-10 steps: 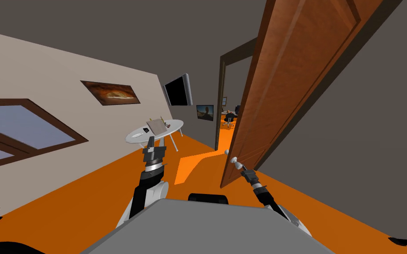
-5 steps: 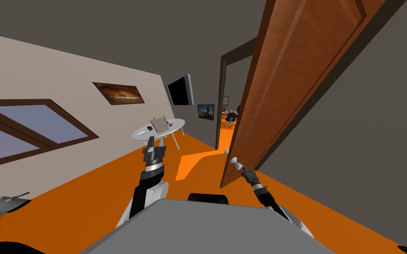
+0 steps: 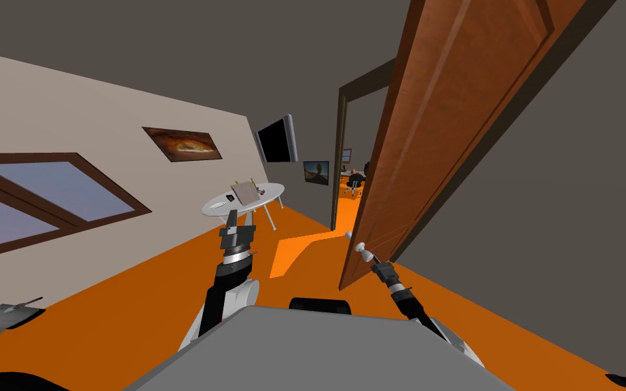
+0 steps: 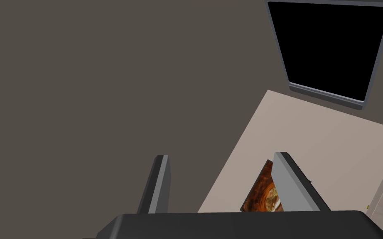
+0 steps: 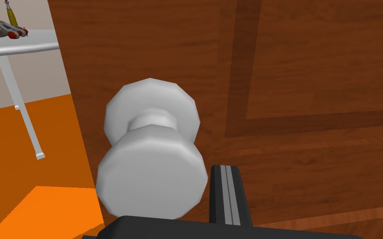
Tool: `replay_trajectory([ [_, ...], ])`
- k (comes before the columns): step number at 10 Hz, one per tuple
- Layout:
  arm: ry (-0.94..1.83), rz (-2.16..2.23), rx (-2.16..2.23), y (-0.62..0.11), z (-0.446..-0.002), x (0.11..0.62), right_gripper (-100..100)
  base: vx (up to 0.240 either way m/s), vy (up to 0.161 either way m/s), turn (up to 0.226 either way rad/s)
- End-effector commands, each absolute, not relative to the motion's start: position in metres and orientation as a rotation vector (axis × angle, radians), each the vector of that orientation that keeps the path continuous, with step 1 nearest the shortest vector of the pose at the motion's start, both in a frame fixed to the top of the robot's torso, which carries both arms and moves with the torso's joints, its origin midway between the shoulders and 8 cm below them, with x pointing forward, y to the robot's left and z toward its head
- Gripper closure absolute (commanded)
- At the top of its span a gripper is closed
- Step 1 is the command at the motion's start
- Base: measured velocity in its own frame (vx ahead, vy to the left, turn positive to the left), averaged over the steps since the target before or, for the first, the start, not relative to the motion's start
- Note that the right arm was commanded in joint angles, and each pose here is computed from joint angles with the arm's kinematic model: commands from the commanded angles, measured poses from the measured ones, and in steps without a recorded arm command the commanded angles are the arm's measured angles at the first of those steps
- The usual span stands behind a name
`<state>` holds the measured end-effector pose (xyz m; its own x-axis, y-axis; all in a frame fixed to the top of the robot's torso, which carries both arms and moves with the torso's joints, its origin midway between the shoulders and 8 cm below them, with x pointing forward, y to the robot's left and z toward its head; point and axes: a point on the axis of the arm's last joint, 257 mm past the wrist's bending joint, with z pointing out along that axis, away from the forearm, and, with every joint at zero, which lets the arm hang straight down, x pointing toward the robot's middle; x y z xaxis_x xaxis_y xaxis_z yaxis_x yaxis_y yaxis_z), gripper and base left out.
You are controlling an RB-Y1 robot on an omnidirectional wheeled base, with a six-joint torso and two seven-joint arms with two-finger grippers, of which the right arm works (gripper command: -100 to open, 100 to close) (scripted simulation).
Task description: Pull the door open
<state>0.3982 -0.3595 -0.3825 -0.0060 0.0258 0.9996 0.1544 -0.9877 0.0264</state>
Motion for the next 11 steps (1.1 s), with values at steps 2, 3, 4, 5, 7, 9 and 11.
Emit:
replay_trajectory([
  [2,-0.210,-2.126,-2.120,-0.3343,-0.3905,0.3933,-100,0.009,0.008,-0.009],
  [3,-0.214,-2.122,-2.118,-0.3337,-0.3908,0.3919,-100,-0.026,-0.026,0.055],
  [4,-0.214,-2.117,-2.128,-0.3358,-0.3933,0.3905,-100,-0.034,-0.048,0.060],
  [5,-0.214,-2.114,-2.137,-0.3376,-0.3955,0.3892,-100,-0.020,-0.022,-0.003],
  [7,-0.217,-2.118,-2.115,-0.3332,-0.3911,0.3908,-100,-0.020,-0.017,0.019],
  [9,-0.217,-2.118,-2.115,-0.3332,-0.3911,0.3908,-100,-0.028,-0.015,0.013],
  [11,-0.220,-2.115,-2.113,-0.3327,-0.3914,0.3898,-100,-0.031,-0.015,0.018],
])
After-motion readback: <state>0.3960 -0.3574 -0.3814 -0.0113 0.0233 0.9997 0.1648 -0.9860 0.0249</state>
